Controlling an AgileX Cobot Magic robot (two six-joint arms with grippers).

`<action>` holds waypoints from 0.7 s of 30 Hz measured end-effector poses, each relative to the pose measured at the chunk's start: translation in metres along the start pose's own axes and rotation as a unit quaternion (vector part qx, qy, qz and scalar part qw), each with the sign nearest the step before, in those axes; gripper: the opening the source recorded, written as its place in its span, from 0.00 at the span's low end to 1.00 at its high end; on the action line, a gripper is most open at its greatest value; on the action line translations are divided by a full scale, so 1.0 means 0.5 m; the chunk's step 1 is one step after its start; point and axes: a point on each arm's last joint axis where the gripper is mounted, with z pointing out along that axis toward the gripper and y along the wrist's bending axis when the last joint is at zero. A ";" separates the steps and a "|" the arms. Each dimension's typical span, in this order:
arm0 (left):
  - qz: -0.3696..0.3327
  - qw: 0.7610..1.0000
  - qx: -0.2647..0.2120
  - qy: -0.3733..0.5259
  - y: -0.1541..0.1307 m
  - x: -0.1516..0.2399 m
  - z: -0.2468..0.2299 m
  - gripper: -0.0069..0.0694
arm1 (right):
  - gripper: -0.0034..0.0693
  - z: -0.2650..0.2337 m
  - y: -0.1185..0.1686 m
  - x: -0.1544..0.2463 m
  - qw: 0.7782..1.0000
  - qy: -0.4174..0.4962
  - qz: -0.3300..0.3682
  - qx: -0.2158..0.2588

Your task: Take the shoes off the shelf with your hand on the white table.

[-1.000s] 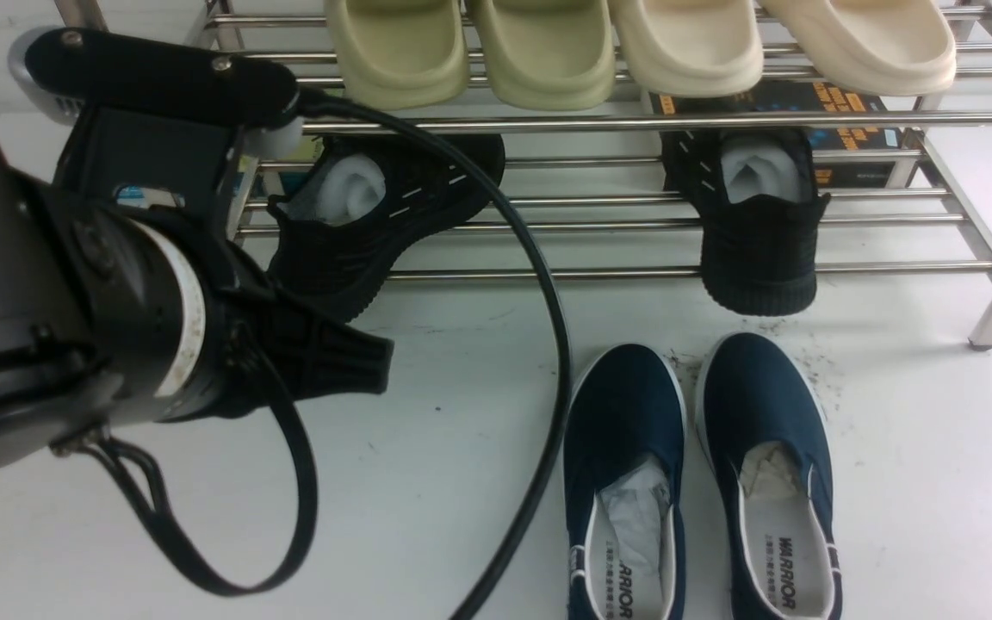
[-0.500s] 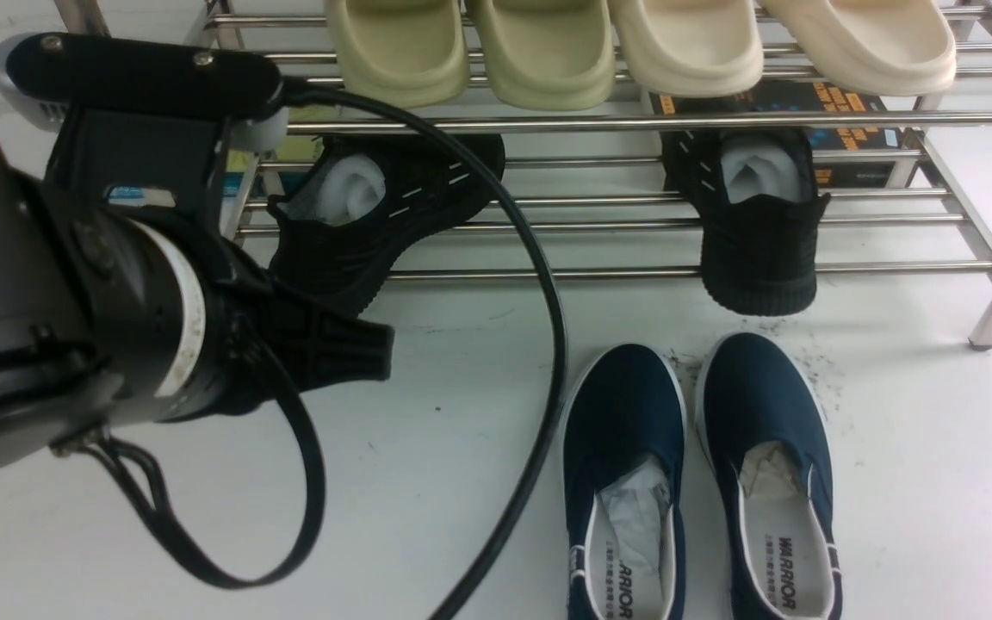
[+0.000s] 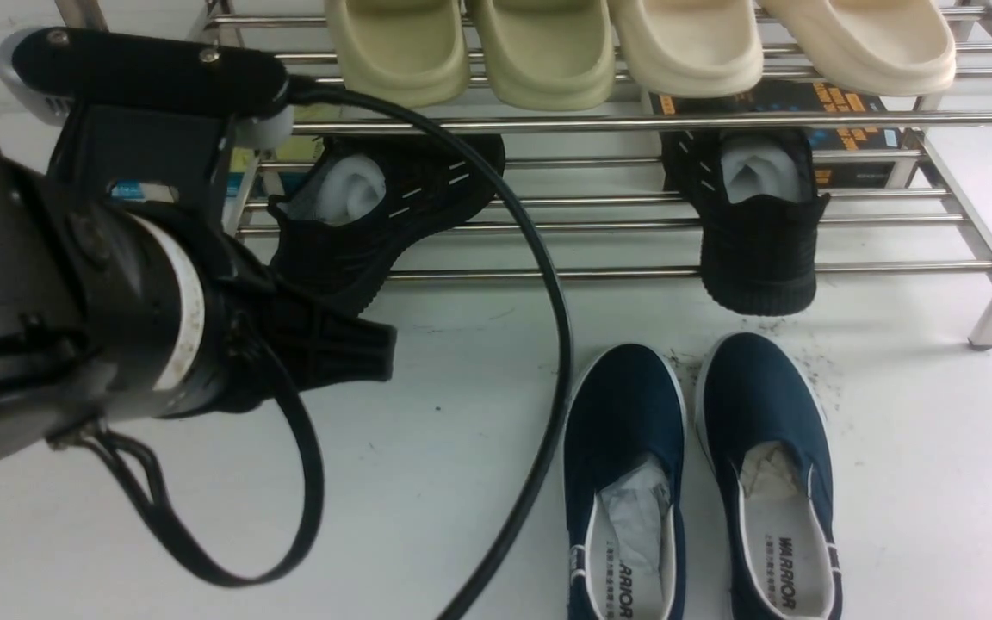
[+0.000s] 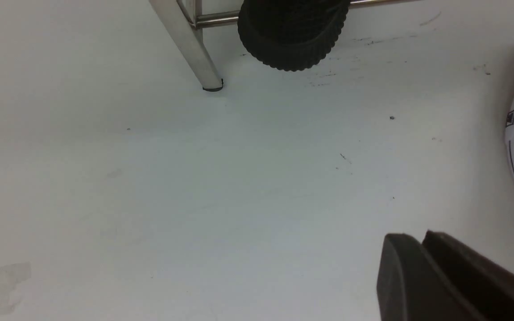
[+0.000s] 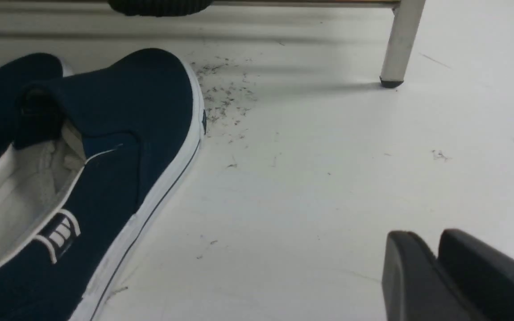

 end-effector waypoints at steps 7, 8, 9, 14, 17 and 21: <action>0.064 0.996 0.065 0.007 0.028 0.008 -0.052 0.18 | 0.23 0.000 -0.008 -0.001 0.999 -0.003 0.018 0.036; 0.069 0.994 0.080 0.002 0.040 0.010 -0.068 0.18 | 0.23 0.000 -0.008 -0.001 0.999 -0.004 0.019 0.037; 0.067 0.994 0.083 0.001 0.042 0.011 -0.071 0.18 | 0.23 0.000 -0.008 -0.001 0.999 -0.004 0.019 0.037; 0.045 0.987 0.150 -0.041 0.138 0.058 -0.149 0.11 | 0.23 0.000 -0.008 -0.001 0.999 -0.004 0.019 0.037; 0.034 0.985 0.158 -0.050 0.181 0.106 -0.152 0.11 | 0.23 0.000 -0.008 -0.001 0.999 -0.004 0.019 0.037; -0.011 0.971 0.213 -0.109 0.208 0.187 -0.117 0.11 | 0.24 0.000 -0.008 -0.001 0.999 -0.004 0.019 0.037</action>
